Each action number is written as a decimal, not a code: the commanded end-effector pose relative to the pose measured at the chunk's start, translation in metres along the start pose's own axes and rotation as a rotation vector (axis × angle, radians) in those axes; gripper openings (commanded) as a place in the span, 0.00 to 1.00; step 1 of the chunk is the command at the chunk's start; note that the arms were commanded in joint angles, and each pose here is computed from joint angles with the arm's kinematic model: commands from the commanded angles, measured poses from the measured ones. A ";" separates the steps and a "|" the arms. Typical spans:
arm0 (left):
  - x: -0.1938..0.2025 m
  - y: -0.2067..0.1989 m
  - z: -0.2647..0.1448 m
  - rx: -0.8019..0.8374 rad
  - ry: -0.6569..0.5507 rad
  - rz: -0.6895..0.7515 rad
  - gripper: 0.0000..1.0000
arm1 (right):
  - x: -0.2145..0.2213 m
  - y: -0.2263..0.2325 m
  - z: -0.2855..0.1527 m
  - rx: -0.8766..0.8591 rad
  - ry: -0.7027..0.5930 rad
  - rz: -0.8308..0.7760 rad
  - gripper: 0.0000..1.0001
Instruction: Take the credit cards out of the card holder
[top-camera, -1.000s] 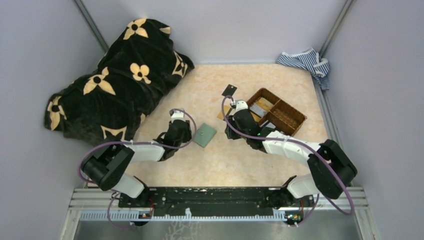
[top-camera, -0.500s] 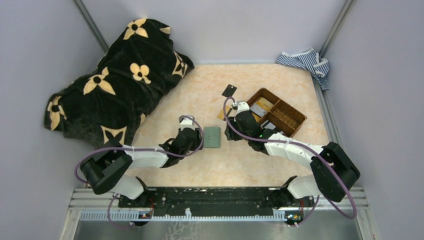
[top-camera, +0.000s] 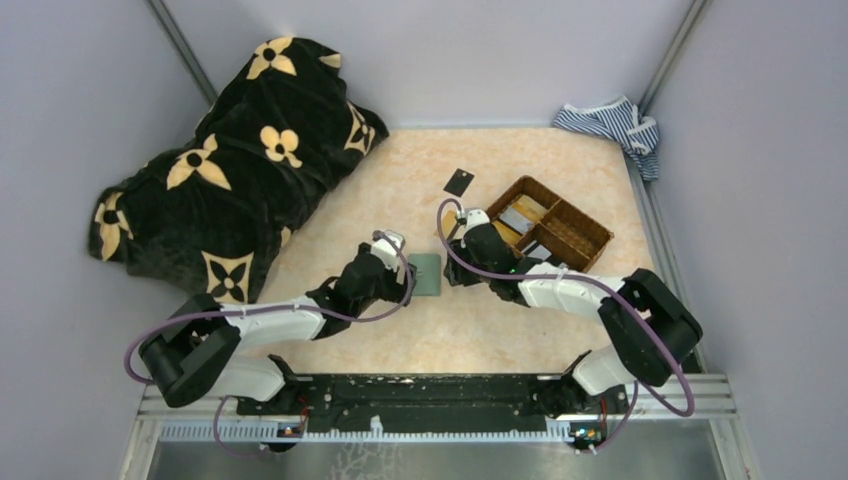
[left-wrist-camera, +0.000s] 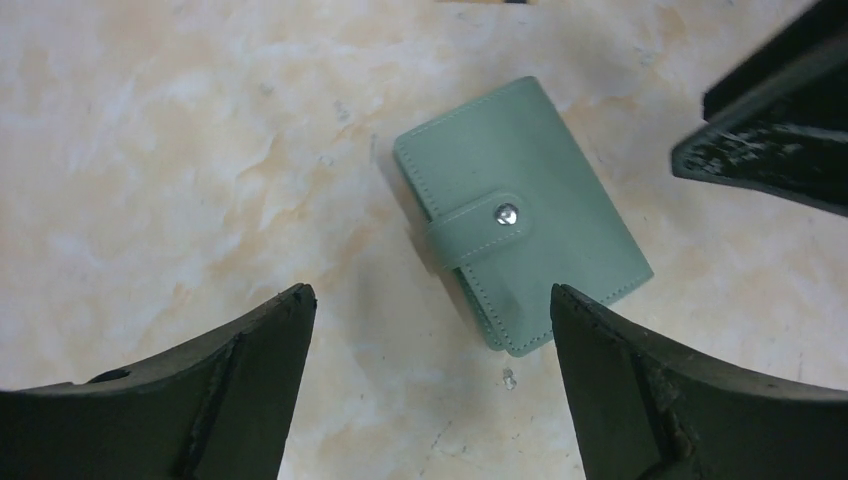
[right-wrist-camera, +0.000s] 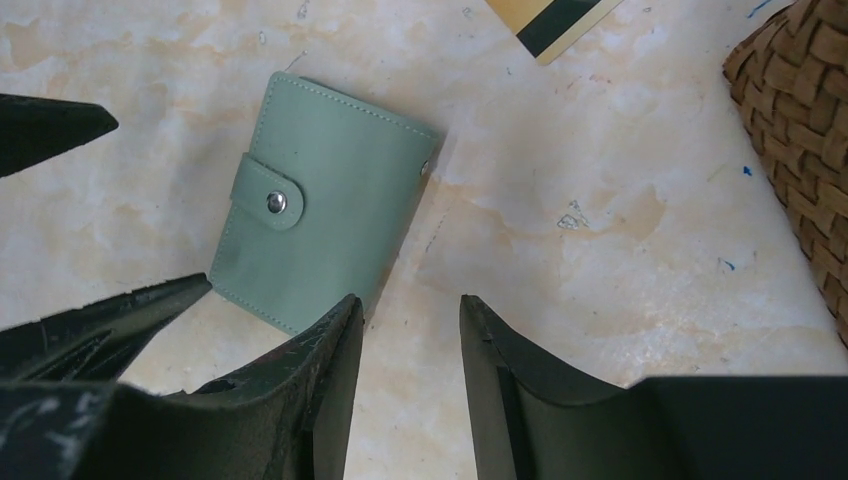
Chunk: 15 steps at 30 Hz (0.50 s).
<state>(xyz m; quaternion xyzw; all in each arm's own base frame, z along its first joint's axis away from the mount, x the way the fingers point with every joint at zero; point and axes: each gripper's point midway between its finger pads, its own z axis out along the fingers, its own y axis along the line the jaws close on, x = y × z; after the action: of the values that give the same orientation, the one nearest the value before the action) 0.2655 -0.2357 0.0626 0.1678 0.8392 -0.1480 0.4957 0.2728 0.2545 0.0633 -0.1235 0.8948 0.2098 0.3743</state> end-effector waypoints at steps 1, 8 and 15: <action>-0.027 -0.024 0.005 0.178 -0.086 0.363 0.93 | -0.022 0.017 0.003 -0.066 -0.056 0.012 0.41; -0.015 -0.054 -0.008 0.495 -0.161 0.494 0.94 | -0.021 0.020 -0.002 -0.084 -0.067 0.034 0.40; -0.027 -0.051 -0.003 0.710 -0.175 0.402 0.87 | -0.015 0.012 -0.012 -0.075 -0.059 0.019 0.40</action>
<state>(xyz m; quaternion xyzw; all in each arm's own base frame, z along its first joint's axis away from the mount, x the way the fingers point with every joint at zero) 0.2602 -0.2630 0.0658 0.4265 0.7139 -0.2550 0.4933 0.2677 0.2609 0.0639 -0.1248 0.8930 0.2317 0.3650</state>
